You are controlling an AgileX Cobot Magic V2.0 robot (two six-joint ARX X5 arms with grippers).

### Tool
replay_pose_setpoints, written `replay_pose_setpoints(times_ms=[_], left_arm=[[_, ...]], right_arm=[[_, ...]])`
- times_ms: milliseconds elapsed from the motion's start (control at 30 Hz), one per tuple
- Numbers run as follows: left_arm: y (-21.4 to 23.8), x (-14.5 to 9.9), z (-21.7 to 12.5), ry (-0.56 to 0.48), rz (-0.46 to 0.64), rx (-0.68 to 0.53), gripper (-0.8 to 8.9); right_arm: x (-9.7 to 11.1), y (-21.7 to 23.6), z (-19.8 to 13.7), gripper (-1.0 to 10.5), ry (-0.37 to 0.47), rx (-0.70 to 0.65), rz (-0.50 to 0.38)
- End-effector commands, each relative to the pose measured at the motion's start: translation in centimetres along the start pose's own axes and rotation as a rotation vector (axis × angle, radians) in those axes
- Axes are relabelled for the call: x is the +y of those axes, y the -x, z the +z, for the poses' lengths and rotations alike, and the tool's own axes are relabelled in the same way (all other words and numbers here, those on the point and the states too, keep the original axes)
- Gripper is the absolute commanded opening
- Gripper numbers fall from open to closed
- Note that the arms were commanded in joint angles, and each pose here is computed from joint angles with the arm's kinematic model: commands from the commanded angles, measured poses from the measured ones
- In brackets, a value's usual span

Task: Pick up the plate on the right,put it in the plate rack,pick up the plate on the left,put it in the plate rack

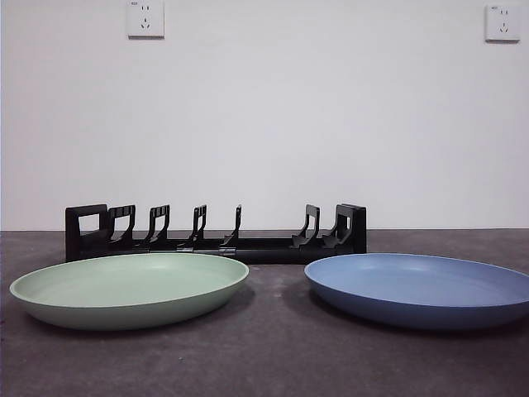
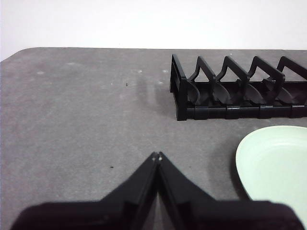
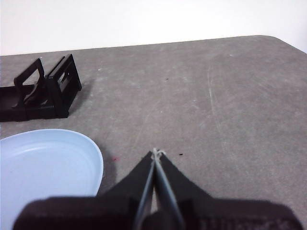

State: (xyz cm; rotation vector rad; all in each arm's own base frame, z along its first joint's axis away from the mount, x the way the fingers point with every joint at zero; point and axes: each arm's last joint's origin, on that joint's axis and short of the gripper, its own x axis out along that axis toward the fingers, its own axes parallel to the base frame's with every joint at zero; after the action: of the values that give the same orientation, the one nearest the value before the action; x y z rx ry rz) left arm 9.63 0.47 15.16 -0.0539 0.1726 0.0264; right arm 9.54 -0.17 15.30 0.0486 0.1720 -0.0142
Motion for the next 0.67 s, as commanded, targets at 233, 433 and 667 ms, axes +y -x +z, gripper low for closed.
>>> replay_pose_setpoints(times_ms=[233, 433, 667], left_arm=[[0.1, -0.5, 0.1, 0.093, -0.154, 0.007, -0.05], [0.9, -0.8, 2.3, 0.150, -0.215, -0.017, -0.06], [2.4, -1.3, 6.5, 0.170, -0.319, 0.009, -0.06]], right_arm=[[0.2, 0.1, 0.2, -0.1, -0.138, -0.004, 0.051], [0.3, 1.2, 3.3, -0.1, -0.199, -0.082, 0.067], [0.7, 2.8, 8.1, -0.1, -0.203, -0.037, 0.098]])
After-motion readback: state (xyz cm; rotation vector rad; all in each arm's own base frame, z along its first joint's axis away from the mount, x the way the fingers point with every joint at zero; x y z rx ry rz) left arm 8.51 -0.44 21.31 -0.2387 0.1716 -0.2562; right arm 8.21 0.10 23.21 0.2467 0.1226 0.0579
